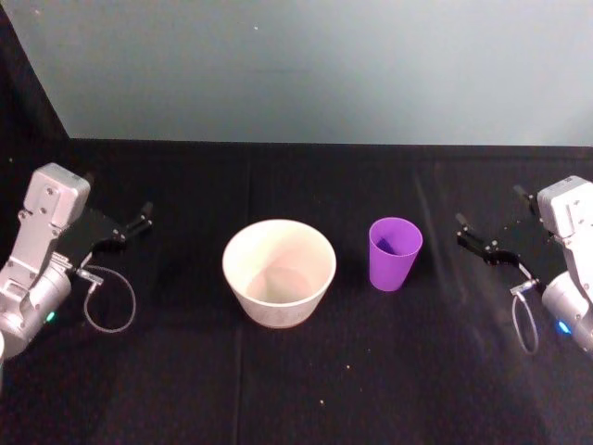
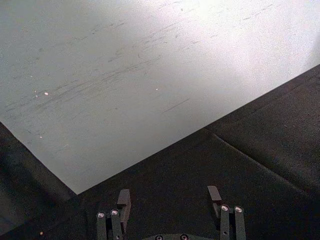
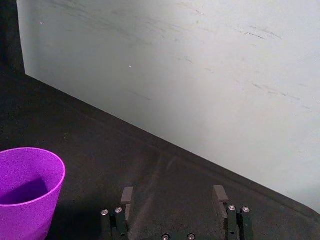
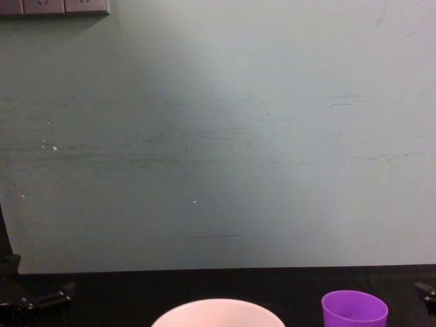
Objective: Pick up the cup and pour the mung beans from the cup into the bowl.
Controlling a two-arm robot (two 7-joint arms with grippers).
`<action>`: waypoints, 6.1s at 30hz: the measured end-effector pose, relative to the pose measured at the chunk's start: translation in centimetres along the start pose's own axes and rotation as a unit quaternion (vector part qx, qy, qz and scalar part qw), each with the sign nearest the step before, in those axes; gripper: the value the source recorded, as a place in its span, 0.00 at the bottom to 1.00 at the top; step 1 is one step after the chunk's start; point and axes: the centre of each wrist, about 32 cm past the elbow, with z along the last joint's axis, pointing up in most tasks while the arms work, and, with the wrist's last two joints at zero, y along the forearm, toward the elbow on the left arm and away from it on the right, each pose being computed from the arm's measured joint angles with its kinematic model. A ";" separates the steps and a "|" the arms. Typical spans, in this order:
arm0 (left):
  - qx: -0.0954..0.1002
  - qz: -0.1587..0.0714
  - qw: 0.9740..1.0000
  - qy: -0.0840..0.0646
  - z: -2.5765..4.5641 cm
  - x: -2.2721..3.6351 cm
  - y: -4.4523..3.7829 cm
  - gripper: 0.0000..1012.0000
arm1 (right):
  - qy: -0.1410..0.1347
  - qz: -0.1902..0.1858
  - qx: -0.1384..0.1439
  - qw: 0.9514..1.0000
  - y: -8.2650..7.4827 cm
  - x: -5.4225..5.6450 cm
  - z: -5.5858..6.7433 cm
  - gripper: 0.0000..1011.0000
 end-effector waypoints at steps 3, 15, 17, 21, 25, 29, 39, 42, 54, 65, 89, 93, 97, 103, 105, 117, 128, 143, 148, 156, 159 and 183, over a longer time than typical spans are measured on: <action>0.000 0.000 1.000 0.000 0.00 0.00 0.00 0.99 | 0.000 0.000 0.000 1.000 0.0 0.0 0.0 0.99; 0.000 0.000 1.000 0.000 0.00 0.00 0.00 0.99 | 0.000 0.000 0.000 1.000 0.0 0.0 0.0 0.99; 0.000 0.000 1.000 0.000 0.00 0.00 0.00 0.99 | 0.000 0.000 0.000 1.000 0.0 0.0 0.0 0.99; 0.000 0.000 1.000 0.000 0.00 0.00 0.00 0.99 | 0.000 0.000 0.000 1.000 0.0 0.0 0.0 0.99; 0.000 0.000 1.000 0.000 0.00 0.00 0.00 0.99 | 0.000 0.000 0.000 1.000 0.0 0.0 0.0 0.99; 0.000 0.000 1.000 0.000 0.00 0.00 0.00 0.99 | 0.000 0.000 0.000 1.000 0.0 0.0 0.0 0.99; 0.000 0.000 1.000 0.000 0.00 0.00 0.00 0.99 | 0.015 -0.013 0.038 0.999 -2.2 1.3 0.6 0.99; 0.000 0.000 1.000 0.000 0.00 0.00 0.00 0.99 | 0.027 -0.002 0.052 0.998 -3.6 1.6 0.3 0.99; 0.000 0.000 1.000 0.000 0.00 0.00 0.00 0.99 | 0.104 0.124 0.082 0.983 -5.0 0.1 -3.7 0.99; 0.000 0.000 1.000 0.000 0.00 0.00 0.00 0.99 | 0.130 0.184 0.081 0.971 -2.6 -2.0 -5.6 0.99; 0.000 0.000 1.000 0.000 0.00 0.00 0.00 0.99 | 0.138 0.191 0.069 0.969 1.3 -3.6 -3.8 0.99; 0.000 0.000 1.000 0.000 0.00 0.00 0.00 0.99 | 0.139 0.194 0.072 0.968 1.7 -3.7 -3.7 0.99; 0.000 0.000 1.000 0.000 0.00 0.00 0.00 0.99 | 0.139 0.195 0.074 0.968 2.1 -3.8 -3.7 0.99; 0.000 0.000 1.000 0.000 0.00 0.00 0.00 0.99 | 0.134 0.194 0.076 0.969 2.9 -4.1 -3.5 0.99; 0.000 0.000 1.000 0.000 0.00 0.00 0.00 0.99 | 0.131 0.192 0.077 0.970 3.2 -4.2 -3.4 0.99; 0.000 0.000 1.000 0.000 0.00 0.00 0.00 0.99 | 0.130 0.189 0.076 0.970 3.8 -4.4 -3.2 0.99; 0.000 0.000 1.000 0.000 0.00 0.00 0.00 0.99 | 0.129 0.189 0.076 0.970 3.8 -4.4 -3.2 0.99; 0.000 0.000 1.000 0.000 0.00 0.00 0.00 0.99 | 0.129 0.189 0.077 0.970 3.8 -4.4 -3.2 0.75; 0.000 0.000 1.000 0.000 0.00 0.00 0.00 0.99 | 0.125 0.191 0.086 0.970 3.3 -4.2 -2.4 0.74; 0.000 0.000 1.000 0.000 0.00 0.00 0.00 0.99 | 0.121 0.182 0.099 0.971 1.9 -2.6 1.2 0.74; 0.000 0.000 1.000 0.000 0.00 0.00 0.00 0.99 | 0.122 0.178 0.104 0.971 1.5 -1.9 3.0 0.74; 0.000 0.000 1.000 0.000 0.00 0.00 0.00 0.99 | 0.100 0.138 0.174 0.970 0.7 3.3 13.6 0.74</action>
